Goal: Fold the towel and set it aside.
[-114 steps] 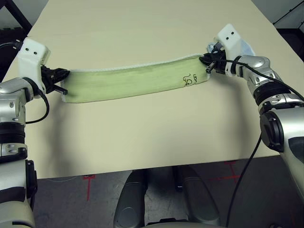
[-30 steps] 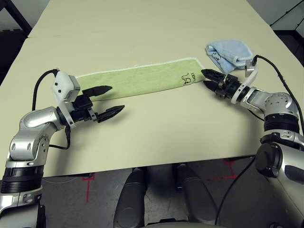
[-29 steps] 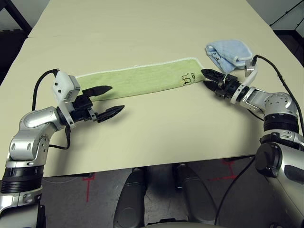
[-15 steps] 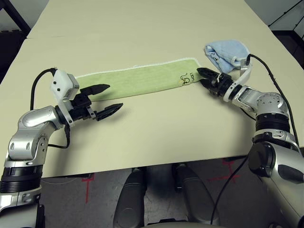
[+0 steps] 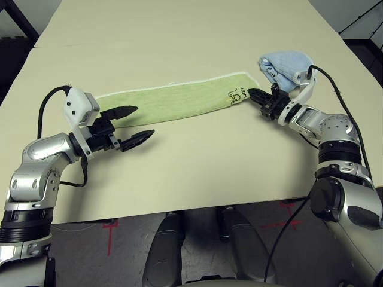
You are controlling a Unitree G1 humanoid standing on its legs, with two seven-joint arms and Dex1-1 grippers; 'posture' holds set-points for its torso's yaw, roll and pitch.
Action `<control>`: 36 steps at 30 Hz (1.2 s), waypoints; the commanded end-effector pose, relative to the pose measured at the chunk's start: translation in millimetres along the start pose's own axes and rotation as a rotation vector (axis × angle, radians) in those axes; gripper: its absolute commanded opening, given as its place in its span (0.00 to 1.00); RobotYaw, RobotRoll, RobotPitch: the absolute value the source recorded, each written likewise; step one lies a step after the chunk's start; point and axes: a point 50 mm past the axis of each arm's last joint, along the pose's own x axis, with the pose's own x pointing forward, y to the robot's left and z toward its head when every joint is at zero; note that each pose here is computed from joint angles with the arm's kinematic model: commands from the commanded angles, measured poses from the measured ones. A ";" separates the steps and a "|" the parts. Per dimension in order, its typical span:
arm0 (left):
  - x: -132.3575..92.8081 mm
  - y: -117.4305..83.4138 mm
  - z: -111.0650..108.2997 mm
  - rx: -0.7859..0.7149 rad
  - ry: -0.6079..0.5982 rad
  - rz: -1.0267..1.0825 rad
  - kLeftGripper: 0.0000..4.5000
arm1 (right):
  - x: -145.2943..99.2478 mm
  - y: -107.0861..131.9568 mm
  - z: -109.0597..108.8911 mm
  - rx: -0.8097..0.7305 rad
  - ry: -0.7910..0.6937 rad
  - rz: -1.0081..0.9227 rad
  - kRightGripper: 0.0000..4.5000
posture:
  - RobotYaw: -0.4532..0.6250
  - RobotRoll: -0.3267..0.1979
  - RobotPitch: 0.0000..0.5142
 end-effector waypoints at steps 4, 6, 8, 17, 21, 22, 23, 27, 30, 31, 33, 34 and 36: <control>-1.0 2.0 -1.0 -0.018 0.010 0.020 1.00 | -23.6 -10.5 -4.3 -0.023 0.059 -0.051 0.01 | 0.41 0.62 0.43; 0.5 2.6 -1.2 -0.031 -0.002 0.048 1.00 | -31.2 -9.9 -5.6 -0.023 0.067 -0.047 0.01 | 0.41 0.62 0.42; 1.8 2.4 -1.6 -0.049 -0.013 0.066 1.00 | -39.3 -9.4 -6.0 -0.029 0.071 -0.045 0.01 | 0.40 0.62 0.42; 3.1 -0.9 -2.9 -0.057 -0.018 0.060 1.00 | -68.7 -11.7 -6.9 -0.027 0.083 -0.056 0.01 | 0.39 0.62 0.41; 2.5 0.0 -1.7 -0.058 -0.021 0.051 1.00 | -73.1 -13.4 -6.2 -0.036 0.081 -0.075 0.01 | 0.39 0.62 0.41; 2.4 0.3 -1.4 -0.060 -0.021 0.050 1.00 | -73.0 -13.6 -6.2 -0.039 0.081 -0.078 0.01 | 0.39 0.62 0.41; 2.3 0.8 -1.0 -0.062 -0.022 0.050 1.00 | -72.3 -13.7 -6.2 -0.040 0.079 -0.078 0.01 | 0.39 0.62 0.41; 1.2 4.3 0.1 -0.062 -0.019 0.072 1.00 | -68.9 -12.9 -4.4 -0.056 0.071 -0.075 0.01 | 0.40 0.62 0.41; -1.2 6.7 -0.3 -0.062 -0.009 0.091 1.00 | -69.5 -14.9 0.6 -0.075 0.049 -0.087 0.01 | 0.40 0.62 0.41; -2.5 7.3 -0.5 -0.065 -0.009 0.096 1.00 | -71.0 -16.7 2.6 -0.080 0.043 -0.096 0.01 | 0.40 0.62 0.41; -5.1 8.1 -0.6 -0.067 -0.008 0.099 1.00 | -74.5 -20.4 6.8 -0.094 0.034 -0.114 0.01 | 0.40 0.62 0.41; -6.1 8.4 -0.2 -0.069 -0.013 0.097 1.00 | -75.7 -22.0 9.0 -0.100 0.027 -0.124 0.01 | 0.40 0.62 0.41; -8.1 8.3 1.7 -0.070 -0.030 0.076 1.00 | -76.8 -24.2 13.4 -0.110 0.015 -0.134 0.01 | 0.40 0.62 0.41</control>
